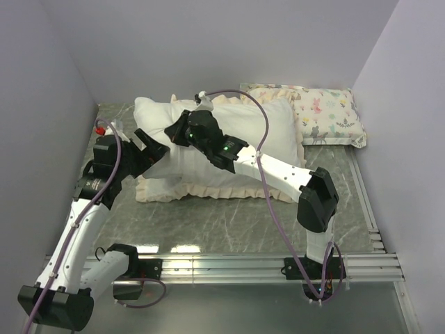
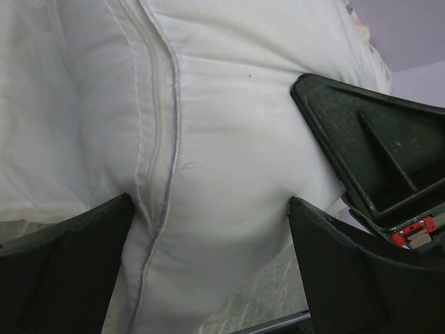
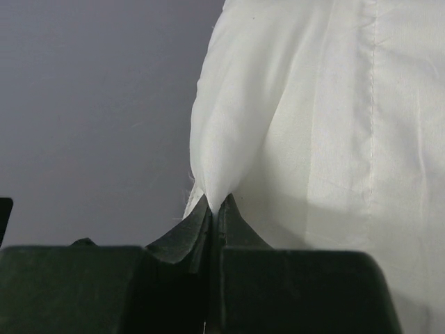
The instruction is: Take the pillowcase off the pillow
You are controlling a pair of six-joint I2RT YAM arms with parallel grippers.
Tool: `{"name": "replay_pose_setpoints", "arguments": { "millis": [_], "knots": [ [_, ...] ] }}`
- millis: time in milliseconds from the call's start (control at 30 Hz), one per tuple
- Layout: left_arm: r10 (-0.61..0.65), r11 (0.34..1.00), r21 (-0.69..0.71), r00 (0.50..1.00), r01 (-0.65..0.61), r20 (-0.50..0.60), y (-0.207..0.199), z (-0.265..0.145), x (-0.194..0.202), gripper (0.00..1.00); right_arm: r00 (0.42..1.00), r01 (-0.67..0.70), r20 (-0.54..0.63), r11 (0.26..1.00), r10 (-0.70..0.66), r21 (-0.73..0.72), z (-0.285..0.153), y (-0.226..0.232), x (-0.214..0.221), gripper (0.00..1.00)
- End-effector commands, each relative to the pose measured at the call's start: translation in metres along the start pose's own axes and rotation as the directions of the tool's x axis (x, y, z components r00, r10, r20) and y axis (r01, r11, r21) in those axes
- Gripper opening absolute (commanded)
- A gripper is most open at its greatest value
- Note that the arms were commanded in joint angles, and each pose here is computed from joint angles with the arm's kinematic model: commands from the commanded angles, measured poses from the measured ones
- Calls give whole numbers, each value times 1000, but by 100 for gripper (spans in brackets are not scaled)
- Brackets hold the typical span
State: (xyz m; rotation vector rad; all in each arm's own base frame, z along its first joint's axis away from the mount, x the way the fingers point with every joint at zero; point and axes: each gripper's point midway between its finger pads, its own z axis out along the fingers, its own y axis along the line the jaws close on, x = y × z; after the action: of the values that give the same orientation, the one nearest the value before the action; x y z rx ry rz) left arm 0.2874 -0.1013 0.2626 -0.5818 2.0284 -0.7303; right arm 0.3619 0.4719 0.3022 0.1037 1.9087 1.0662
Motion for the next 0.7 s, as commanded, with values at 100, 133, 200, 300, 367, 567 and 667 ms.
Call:
{"name": "replay_pose_setpoints", "arguments": {
  "millis": [100, 133, 200, 300, 367, 567, 667],
  "knots": [
    [43, 989, 142, 999, -45, 15, -29, 6, -7, 99, 985, -87, 129, 972, 117, -218, -23, 73, -70, 0],
    [49, 986, 160, 999, -51, 17, -31, 9, -8, 99, 985, -97, 119, 970, 126, -224, -25, 73, -69, 0],
    [50, 985, 167, 999, -49, -5, -32, 14, -4, 99, 985, -101, 114, 967, 130, -232, -26, 75, -68, 0],
    [51, 987, 155, 997, -41, -57, -26, 28, 4, 95, 986, -99, 106, 966, 127, -238, -28, 77, -67, 0],
    [43, 990, 138, 996, -32, -77, -22, 36, 8, 81, 987, -97, 103, 964, 125, -246, -30, 79, -68, 0],
    [30, 997, 72, 999, -27, -39, -13, 43, -2, 16, 992, -83, 73, 961, 106, -265, -38, 84, -67, 0],
    [37, 998, 46, 999, -36, -6, -12, 40, -11, 0, 997, -54, 42, 964, 67, -262, -40, 83, -58, 0]
  ]
}}
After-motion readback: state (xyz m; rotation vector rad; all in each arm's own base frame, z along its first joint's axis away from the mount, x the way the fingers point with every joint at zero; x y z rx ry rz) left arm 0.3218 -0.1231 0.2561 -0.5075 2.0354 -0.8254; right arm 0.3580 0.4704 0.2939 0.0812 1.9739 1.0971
